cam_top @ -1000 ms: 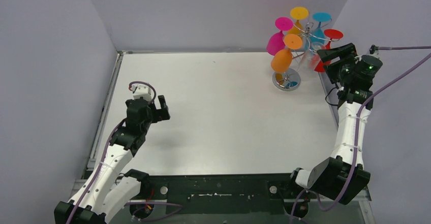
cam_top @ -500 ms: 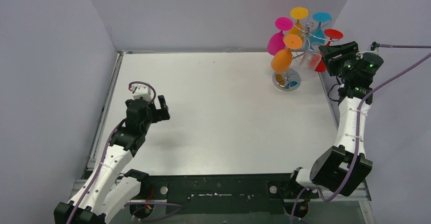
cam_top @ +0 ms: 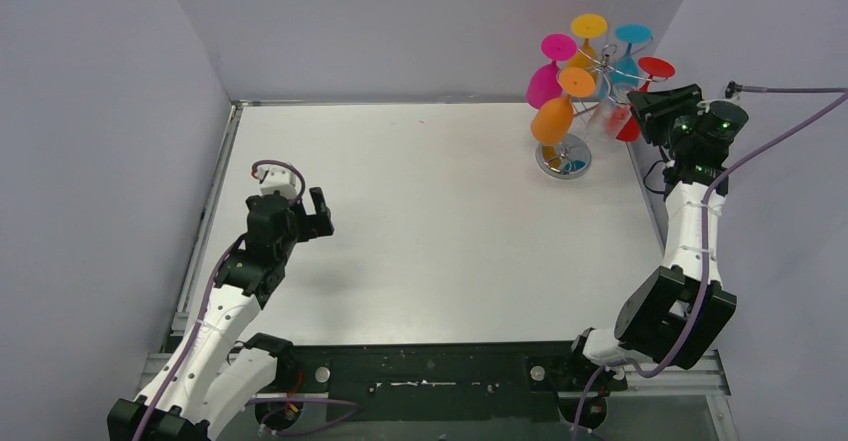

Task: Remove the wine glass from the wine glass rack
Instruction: Pick up the wine glass from the wine rack.

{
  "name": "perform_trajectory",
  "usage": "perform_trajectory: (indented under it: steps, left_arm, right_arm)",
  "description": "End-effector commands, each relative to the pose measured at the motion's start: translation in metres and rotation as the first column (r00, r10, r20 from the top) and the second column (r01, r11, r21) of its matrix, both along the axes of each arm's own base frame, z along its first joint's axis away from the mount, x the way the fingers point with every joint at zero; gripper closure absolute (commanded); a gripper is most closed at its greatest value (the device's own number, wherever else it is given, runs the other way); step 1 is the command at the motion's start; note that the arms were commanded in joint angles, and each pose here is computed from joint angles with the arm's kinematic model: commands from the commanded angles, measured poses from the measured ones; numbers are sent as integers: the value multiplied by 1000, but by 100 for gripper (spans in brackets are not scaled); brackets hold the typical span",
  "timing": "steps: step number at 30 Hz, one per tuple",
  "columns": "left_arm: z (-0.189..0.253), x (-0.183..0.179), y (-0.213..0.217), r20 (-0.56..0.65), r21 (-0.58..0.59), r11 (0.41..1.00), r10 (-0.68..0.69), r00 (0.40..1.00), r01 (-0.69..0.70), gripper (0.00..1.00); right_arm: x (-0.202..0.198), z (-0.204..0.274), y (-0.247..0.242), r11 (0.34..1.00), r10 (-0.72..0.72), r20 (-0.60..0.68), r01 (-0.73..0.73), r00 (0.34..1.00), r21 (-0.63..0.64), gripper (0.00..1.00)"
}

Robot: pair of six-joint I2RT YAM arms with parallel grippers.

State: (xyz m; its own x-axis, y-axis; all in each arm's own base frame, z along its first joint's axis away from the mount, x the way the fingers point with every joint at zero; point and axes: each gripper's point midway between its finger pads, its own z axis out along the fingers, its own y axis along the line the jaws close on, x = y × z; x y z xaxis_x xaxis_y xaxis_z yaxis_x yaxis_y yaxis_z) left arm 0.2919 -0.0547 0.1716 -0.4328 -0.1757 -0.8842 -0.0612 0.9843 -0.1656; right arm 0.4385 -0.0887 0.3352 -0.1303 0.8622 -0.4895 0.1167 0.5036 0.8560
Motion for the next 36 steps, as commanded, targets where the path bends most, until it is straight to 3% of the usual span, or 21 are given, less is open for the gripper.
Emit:
perform_trajectory:
  steps: [1,25,36]
  left_arm:
    - [13,8,-2,59,-15,1000,-16,998,17,3]
    - [11,10,-5,52,-31,999,-28,998,30,4]
    - [10,10,-6,46,-34,999,-33,998,34,4]
  right_arm:
    - [10,18,-9,999,-5,70,9,998,-52,63]
    - [20,22,-13,997,2,85,4,996,-75,67]
    - [20,29,-9,998,21,110,-15,994,-57,80]
